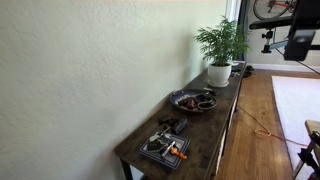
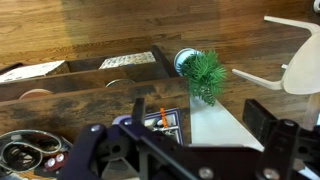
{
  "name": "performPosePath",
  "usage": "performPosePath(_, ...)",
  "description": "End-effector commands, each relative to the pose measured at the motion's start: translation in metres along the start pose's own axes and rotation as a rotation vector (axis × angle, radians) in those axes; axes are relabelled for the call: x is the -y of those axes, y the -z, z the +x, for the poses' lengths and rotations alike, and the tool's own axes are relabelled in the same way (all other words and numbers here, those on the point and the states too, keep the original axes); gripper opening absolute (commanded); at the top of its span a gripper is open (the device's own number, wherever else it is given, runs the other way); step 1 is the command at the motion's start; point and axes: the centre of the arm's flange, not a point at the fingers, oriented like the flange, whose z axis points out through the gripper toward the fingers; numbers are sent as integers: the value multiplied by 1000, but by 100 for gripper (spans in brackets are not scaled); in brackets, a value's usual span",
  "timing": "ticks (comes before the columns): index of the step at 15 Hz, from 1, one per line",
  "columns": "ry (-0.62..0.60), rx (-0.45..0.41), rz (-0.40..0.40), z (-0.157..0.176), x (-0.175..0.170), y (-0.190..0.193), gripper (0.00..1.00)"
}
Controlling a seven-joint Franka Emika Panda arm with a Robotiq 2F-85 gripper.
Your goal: Pick the big object on the table and put it on the tray
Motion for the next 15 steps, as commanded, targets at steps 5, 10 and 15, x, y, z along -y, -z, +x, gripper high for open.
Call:
performPosePath(5, -30, -22, -85, 64, -32, -34, 100)
performPosePath(10, -43, -46, -114, 103, -53, -62, 100)
performPosePath(15, -42, -29, -139, 137, -64, -84, 100)
